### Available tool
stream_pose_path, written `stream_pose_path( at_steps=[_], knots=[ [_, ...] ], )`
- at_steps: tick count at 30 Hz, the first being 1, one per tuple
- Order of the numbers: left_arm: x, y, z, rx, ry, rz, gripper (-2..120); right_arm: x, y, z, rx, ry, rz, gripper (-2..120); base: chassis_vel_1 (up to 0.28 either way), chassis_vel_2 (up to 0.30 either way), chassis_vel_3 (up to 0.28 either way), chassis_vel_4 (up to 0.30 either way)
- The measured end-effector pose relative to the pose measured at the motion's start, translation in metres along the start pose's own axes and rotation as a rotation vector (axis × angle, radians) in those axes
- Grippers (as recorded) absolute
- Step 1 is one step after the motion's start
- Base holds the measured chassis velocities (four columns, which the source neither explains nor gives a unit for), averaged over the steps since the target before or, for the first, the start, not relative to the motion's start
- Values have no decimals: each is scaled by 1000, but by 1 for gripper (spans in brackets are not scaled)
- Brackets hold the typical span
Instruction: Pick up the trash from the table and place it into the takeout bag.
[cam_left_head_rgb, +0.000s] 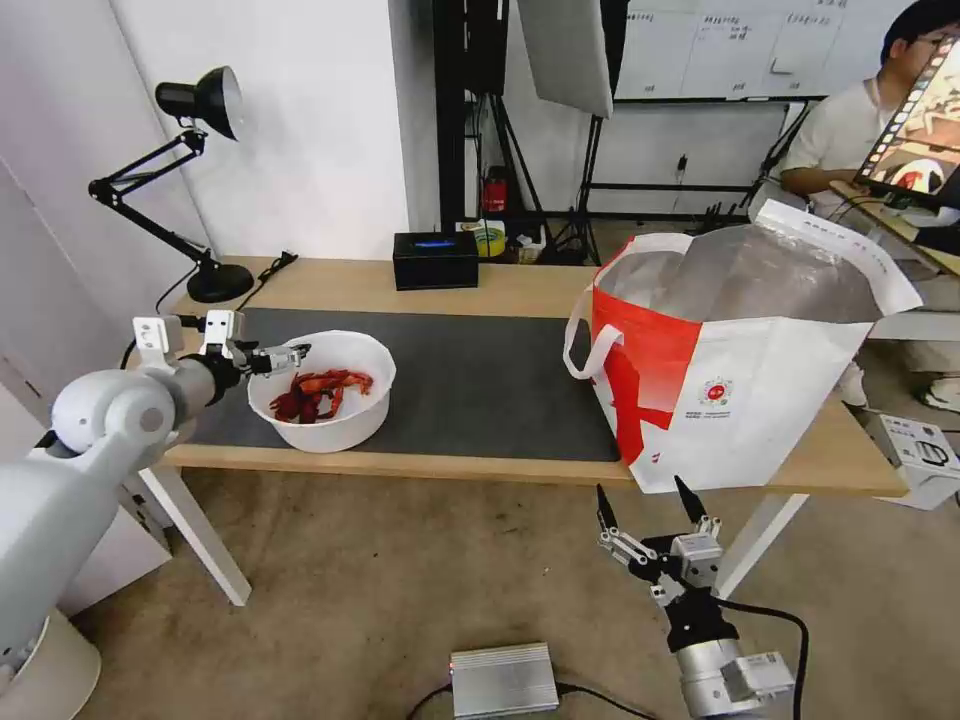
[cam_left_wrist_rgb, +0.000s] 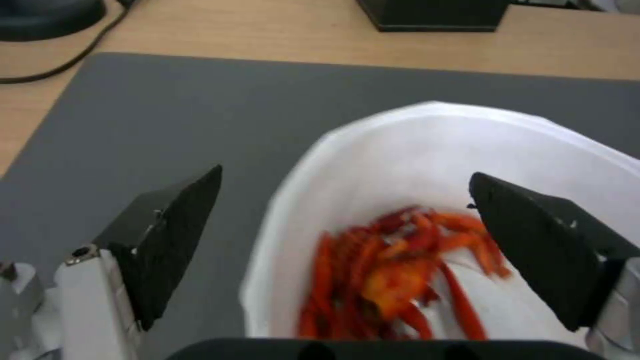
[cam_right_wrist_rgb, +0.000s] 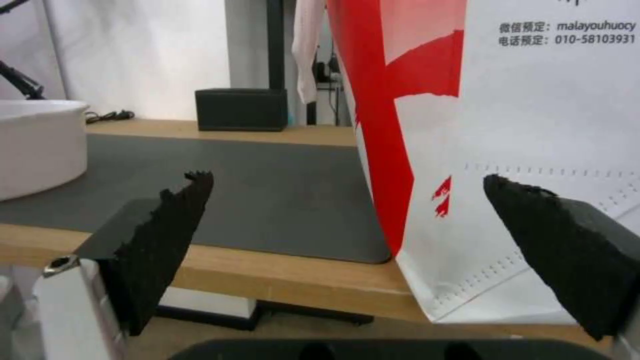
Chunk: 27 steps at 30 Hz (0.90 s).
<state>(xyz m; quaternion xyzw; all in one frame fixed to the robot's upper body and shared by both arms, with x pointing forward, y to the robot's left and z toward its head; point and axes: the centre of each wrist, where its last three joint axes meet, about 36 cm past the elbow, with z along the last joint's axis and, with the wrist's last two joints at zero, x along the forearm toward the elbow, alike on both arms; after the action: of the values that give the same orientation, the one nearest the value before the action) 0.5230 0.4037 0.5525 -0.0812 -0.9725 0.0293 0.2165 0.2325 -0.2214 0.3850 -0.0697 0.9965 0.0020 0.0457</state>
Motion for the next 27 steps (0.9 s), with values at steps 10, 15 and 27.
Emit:
stream_pose_path(
  at_steps=[10,15,27],
  knots=[
    [-9,13,9,13,26,-7,100,0,0,0,0,0,0,100,0,0,0,0],
    [-10,14,15,11,33,-1,100,0,0,0,0,0,0,100,0,0,0,0],
    [-6,18,30,10,51,12,85,0,0,0,0,0,0,100,0,0,0,0]
  ],
)
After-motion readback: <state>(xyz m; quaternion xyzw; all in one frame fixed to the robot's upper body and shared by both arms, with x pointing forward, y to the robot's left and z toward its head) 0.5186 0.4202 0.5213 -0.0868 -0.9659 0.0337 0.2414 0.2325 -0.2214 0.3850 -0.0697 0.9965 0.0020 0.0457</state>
